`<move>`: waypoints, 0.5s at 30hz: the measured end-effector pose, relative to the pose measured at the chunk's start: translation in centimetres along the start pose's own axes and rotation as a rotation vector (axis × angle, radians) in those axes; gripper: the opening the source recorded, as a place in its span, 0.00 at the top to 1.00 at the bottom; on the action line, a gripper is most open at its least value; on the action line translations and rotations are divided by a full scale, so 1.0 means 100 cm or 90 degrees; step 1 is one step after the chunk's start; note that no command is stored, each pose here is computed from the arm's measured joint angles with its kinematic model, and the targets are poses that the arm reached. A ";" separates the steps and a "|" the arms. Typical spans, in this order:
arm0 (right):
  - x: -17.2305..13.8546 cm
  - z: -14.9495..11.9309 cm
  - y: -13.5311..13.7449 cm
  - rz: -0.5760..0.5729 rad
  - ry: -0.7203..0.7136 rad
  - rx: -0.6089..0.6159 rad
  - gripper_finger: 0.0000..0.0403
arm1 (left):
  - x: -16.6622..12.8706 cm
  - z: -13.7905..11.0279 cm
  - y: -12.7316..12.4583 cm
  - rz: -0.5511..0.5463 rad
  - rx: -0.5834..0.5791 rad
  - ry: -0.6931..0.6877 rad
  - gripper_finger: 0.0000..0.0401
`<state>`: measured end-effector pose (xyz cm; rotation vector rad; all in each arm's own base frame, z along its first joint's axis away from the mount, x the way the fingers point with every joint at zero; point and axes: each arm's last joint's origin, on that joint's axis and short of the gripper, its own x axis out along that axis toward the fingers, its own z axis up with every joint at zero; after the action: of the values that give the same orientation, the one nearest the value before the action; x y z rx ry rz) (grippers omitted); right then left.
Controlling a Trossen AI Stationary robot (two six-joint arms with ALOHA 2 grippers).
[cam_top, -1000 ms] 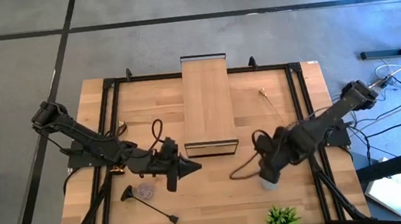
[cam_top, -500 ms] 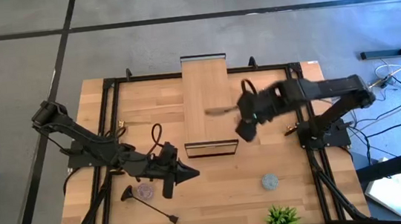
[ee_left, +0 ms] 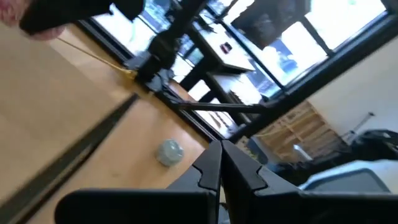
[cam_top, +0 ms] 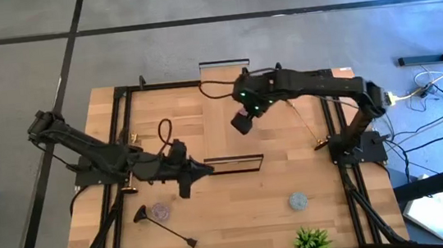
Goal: Pick & Place candle stick holders
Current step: Put the pink scented candle on the shelf
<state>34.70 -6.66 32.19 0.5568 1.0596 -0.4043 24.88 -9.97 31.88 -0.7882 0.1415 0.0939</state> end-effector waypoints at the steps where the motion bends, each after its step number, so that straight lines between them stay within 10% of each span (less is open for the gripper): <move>1: 0.002 0.004 0.000 -0.005 0.005 -0.014 0.26 | -0.002 0.004 0.003 0.011 -0.004 -0.001 0.99; 15: 0.003 0.045 -0.007 -0.097 0.006 -0.149 0.25 | -0.018 0.044 0.024 0.073 -0.006 -0.072 0.99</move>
<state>37.58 -9.91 33.41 0.2716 1.1444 -0.4046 23.24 -5.22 33.60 -0.7819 0.0797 0.2478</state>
